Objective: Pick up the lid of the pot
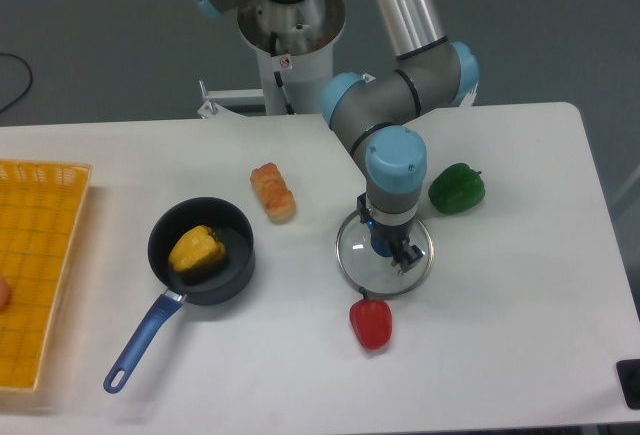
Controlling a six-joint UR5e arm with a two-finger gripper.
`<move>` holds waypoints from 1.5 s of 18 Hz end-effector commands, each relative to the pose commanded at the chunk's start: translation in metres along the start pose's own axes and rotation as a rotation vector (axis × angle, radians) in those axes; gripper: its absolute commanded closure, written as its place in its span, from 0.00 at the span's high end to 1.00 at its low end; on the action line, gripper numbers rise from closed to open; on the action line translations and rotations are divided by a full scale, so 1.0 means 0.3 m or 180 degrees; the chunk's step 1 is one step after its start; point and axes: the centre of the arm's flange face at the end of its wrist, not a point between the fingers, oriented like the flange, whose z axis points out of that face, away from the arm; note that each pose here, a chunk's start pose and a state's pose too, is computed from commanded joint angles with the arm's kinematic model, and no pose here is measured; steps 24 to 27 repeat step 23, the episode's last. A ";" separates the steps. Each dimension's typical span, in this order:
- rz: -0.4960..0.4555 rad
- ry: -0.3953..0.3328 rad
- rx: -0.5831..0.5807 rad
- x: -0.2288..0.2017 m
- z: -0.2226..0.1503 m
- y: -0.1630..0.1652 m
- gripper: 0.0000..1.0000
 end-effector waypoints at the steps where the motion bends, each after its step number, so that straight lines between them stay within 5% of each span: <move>1: -0.0001 -0.0019 0.0001 -0.001 -0.011 0.000 0.64; 13: -0.0085 -0.0388 0.0035 -0.043 -0.217 0.019 0.64; 27: -0.0132 -0.0485 0.0032 -0.076 -0.263 0.049 0.64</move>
